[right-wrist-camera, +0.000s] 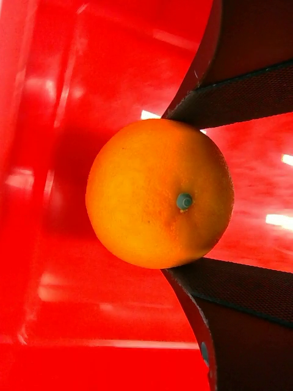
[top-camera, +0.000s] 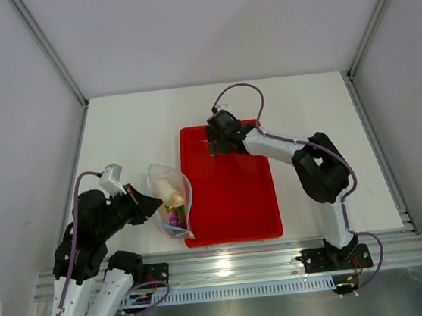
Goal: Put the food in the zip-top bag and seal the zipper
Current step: Pick up the fake vegetable from the bin, then place the fake vegetable in the zipper food storage bag, then adjust the zipper food storage bag at the center of the board.
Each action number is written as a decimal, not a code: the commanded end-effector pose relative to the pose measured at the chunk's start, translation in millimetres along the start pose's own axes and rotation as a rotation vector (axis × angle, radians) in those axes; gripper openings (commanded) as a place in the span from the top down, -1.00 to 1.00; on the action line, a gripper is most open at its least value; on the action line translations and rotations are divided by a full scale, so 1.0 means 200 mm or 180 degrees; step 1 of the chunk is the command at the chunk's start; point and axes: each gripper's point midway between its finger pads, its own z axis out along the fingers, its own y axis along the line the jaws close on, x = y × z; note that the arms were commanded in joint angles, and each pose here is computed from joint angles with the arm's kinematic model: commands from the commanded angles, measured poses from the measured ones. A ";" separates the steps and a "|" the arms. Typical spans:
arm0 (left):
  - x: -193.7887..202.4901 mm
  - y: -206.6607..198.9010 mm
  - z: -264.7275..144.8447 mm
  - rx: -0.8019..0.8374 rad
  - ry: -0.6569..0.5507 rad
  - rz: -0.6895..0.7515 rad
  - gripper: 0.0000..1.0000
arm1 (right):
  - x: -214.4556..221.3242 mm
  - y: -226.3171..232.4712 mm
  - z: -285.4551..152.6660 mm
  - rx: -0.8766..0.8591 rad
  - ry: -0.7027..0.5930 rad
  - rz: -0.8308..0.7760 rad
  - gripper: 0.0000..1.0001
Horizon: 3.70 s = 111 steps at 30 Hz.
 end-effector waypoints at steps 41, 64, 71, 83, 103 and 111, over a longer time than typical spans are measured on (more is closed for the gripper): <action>-0.02 -0.02 0.02 0.0082 -0.0015 0.0055 0.99 | -0.03 1.06 -1.51 -0.2046 -0.0988 -0.0914 -0.60; -0.06 -0.05 0.00 0.0104 -0.0089 0.0040 0.99 | 0.18 0.82 -1.71 -0.2503 -0.1171 -0.1123 -0.98; -0.11 -0.03 -0.01 -0.0032 -0.0276 -0.0133 0.99 | 0.52 0.81 -1.70 -0.2984 -0.0982 -0.1059 -0.77; -0.12 -0.06 -0.02 0.0027 -0.0276 -0.0229 0.99 | 0.64 1.06 -1.63 -0.2932 -0.1280 -0.0899 0.02; -0.12 -0.05 -0.03 0.0007 -0.0325 -0.0188 0.99 | 0.41 1.00 -1.45 -0.1896 -0.1560 -0.0772 1.00; -0.33 -0.20 -0.21 0.0123 -0.0812 -0.0064 0.99 | -0.06 0.96 -1.65 -0.1947 -0.2053 -0.0812 1.00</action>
